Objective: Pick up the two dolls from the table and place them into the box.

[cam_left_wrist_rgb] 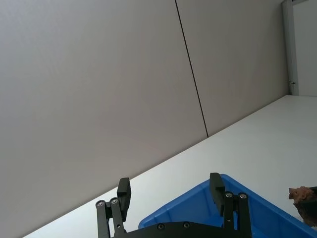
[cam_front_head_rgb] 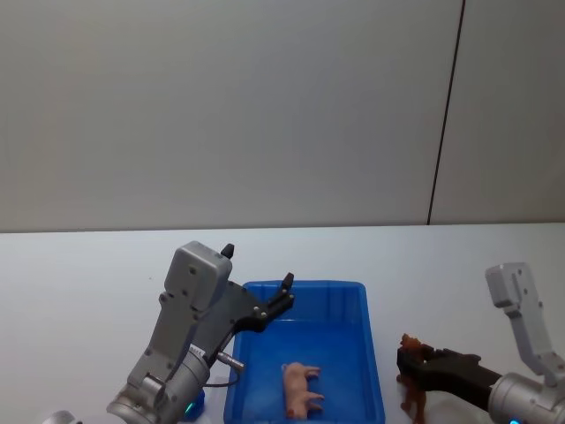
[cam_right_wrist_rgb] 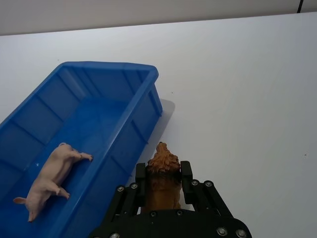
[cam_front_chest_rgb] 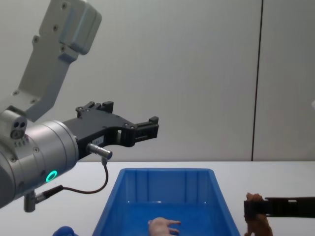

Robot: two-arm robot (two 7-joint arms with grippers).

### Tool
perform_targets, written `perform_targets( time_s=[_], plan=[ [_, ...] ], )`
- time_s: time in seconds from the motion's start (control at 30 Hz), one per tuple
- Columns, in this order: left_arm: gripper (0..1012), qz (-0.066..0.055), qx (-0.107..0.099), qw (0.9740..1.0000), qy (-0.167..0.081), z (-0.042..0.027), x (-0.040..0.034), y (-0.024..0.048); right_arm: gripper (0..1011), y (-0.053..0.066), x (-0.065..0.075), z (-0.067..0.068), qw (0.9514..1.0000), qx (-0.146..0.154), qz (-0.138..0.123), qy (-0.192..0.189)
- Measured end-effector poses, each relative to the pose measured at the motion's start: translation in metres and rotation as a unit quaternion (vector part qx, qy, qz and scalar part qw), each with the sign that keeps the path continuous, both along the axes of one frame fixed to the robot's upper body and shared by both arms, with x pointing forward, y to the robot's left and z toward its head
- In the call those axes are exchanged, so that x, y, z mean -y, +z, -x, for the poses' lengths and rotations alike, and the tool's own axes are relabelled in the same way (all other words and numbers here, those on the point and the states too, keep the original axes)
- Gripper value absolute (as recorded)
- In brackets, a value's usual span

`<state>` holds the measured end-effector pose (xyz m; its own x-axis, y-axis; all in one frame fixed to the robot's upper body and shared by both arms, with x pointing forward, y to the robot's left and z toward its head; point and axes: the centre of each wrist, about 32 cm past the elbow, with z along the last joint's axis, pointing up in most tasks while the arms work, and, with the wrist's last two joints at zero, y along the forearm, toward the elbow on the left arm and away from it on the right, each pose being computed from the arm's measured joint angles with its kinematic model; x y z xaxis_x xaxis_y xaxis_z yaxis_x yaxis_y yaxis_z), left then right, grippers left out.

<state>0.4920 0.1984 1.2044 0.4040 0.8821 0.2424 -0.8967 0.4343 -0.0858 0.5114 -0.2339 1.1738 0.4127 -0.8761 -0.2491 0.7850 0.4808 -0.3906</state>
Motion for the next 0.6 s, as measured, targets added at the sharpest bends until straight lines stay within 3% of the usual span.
perform_targets(
  time_s=[0.37, 0.6],
  plan=[
    [1001, 0.0, 0.0, 1.0, 0.0, 0.0, 0.0, 0.0, 390, 0.01, -0.002, 0.001, 0.9991, 0.042, -0.004, 0.0],
    [1001, 0.0, 0.0, 1.0, 0.0, 0.0, 0.0, 0.0, 390, 0.027, -0.007, 0.0, 0.9959, 0.089, -0.009, 0.01]
  ],
)
